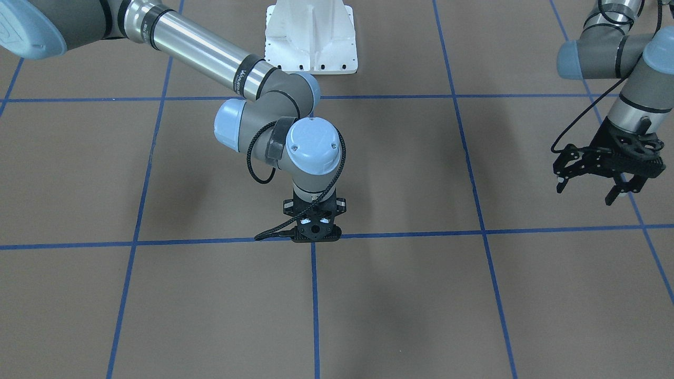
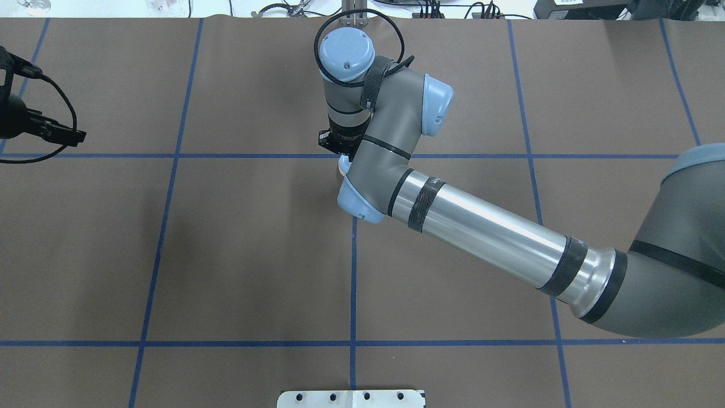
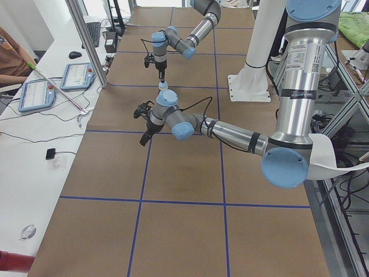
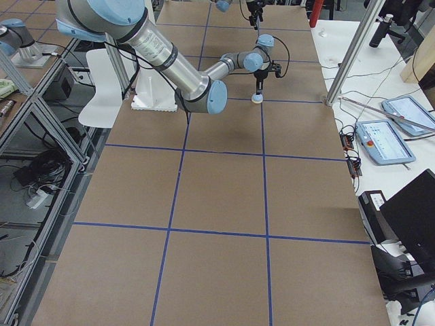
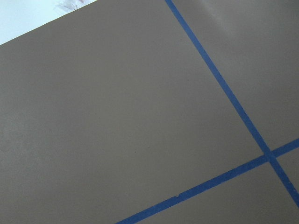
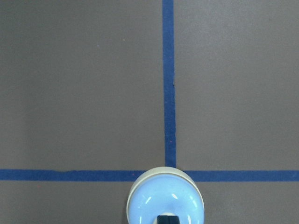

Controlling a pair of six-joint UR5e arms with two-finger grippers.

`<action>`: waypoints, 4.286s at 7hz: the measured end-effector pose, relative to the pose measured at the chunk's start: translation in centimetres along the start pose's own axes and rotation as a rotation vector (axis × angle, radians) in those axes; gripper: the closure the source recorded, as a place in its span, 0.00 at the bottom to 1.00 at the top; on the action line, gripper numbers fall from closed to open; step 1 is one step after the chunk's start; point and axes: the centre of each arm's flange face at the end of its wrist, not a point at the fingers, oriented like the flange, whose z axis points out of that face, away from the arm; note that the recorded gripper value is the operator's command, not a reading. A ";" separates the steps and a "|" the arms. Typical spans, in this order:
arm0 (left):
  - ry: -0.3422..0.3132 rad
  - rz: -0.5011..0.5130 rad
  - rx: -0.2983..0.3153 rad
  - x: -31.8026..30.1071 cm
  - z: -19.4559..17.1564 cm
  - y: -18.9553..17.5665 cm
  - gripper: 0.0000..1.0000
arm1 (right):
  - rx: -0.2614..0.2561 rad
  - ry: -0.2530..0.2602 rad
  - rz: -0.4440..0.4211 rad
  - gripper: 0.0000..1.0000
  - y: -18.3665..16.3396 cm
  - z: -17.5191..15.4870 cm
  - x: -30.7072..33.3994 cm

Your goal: Place and press bell with both arms

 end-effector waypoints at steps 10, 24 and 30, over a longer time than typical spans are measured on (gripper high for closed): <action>0.102 -0.097 -0.103 -7.4 -3.2 4.6 0.00 | 0.055 -0.001 -0.117 0.00 1.5 -19.0 22.8; 0.068 -0.229 -0.291 -22.1 -11.5 20.0 0.00 | -0.106 -0.023 -0.172 0.00 14.4 -16.0 82.3; 0.058 -0.281 -0.360 -21.6 -13.6 16.9 0.00 | -0.121 -0.028 -0.129 0.00 16.3 -15.2 84.1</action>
